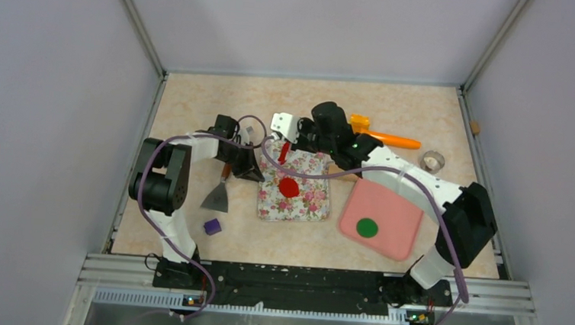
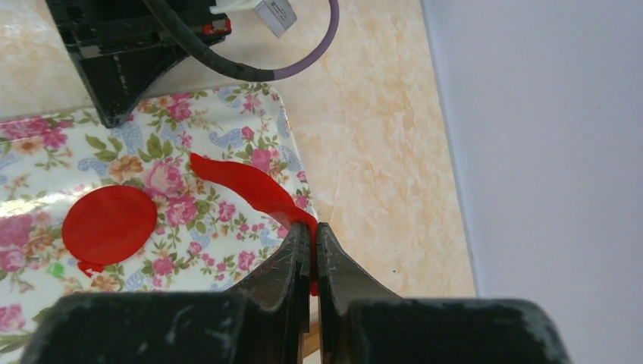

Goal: Roll out the dumpling wrappers from the dough

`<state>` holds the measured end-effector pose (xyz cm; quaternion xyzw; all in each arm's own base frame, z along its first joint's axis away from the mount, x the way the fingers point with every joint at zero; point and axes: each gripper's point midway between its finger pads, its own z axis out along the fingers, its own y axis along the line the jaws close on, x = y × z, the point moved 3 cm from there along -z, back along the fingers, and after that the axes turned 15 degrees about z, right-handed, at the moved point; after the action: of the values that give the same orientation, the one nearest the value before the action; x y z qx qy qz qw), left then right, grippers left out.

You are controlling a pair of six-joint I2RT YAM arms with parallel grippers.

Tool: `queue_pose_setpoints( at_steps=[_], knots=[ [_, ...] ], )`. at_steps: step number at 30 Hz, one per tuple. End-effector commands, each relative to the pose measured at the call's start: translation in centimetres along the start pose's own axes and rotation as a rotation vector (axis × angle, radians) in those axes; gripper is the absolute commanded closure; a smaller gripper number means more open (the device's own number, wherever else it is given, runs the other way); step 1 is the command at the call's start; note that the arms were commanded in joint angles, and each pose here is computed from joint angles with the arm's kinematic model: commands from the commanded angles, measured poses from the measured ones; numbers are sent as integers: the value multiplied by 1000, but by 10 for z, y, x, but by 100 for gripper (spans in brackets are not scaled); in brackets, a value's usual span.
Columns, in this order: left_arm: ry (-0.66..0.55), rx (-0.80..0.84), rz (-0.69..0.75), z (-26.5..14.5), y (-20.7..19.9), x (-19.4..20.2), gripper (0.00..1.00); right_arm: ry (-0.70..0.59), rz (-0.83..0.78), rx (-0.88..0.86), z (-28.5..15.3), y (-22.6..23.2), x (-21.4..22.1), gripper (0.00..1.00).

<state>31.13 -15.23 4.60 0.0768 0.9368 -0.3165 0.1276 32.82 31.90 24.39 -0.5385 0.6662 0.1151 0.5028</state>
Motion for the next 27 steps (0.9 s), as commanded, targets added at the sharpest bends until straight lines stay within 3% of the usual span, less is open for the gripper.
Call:
queue_pose_setpoints(
  at_steps=[1,6,14,19,25,27],
  knots=[
    [-19,-37,37,7,9,0,100,11,27,37,26,-10,18,97],
    [-24,-29,36,6,7,-2,100,136,133,-52,48,-2,46,88],
    [-24,-16,26,7,5,-3,100,290,540,-154,75,-10,79,77],
    [-26,-6,27,6,3,-3,100,255,772,-189,73,-19,76,52],
    [-44,36,34,3,-5,-5,100,175,1015,-423,59,-12,54,43],
    [-55,53,36,2,-8,-7,90,162,1090,-458,57,-11,53,42]
  ],
)
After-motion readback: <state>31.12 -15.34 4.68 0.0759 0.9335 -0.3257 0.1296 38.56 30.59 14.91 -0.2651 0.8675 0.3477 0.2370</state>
